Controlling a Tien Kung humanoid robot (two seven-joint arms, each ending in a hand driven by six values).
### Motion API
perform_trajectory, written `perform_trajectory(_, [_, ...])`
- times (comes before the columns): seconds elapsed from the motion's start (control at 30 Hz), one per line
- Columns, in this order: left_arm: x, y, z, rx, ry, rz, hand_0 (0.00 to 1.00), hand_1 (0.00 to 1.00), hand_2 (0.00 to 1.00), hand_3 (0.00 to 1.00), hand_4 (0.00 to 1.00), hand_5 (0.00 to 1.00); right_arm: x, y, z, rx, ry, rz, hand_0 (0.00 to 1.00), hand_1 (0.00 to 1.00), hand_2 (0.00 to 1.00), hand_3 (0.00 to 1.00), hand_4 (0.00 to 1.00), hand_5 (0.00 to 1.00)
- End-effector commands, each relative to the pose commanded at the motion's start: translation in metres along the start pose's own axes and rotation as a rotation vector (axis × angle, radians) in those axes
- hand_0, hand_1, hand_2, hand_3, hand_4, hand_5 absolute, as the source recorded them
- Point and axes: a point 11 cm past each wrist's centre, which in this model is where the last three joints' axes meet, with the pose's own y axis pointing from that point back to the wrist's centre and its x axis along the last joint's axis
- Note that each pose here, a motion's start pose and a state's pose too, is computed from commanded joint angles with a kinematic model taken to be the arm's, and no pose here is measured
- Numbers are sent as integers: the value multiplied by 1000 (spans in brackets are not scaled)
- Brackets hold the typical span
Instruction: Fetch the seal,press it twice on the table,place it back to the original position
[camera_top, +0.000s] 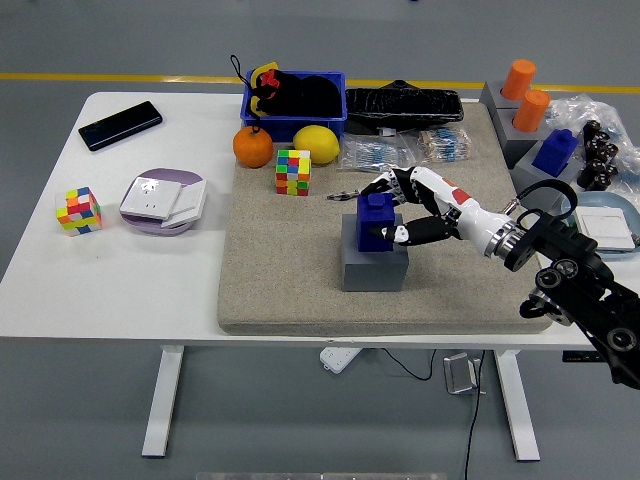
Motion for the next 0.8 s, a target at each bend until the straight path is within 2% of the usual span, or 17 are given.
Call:
perform_trajectory(0.37, [2, 1, 1, -1, -3, 3, 725, 696, 682, 751, 697, 250, -2, -1, 4, -9, 14, -11, 589, 449, 451, 487, 723, 2])
perform_trajectory(0.8, [3, 1, 1, 0, -5, 4, 725, 696, 682, 750, 697, 250, 7, -3, -2, -1, 42, -8, 588, 449, 451, 485, 724, 2])
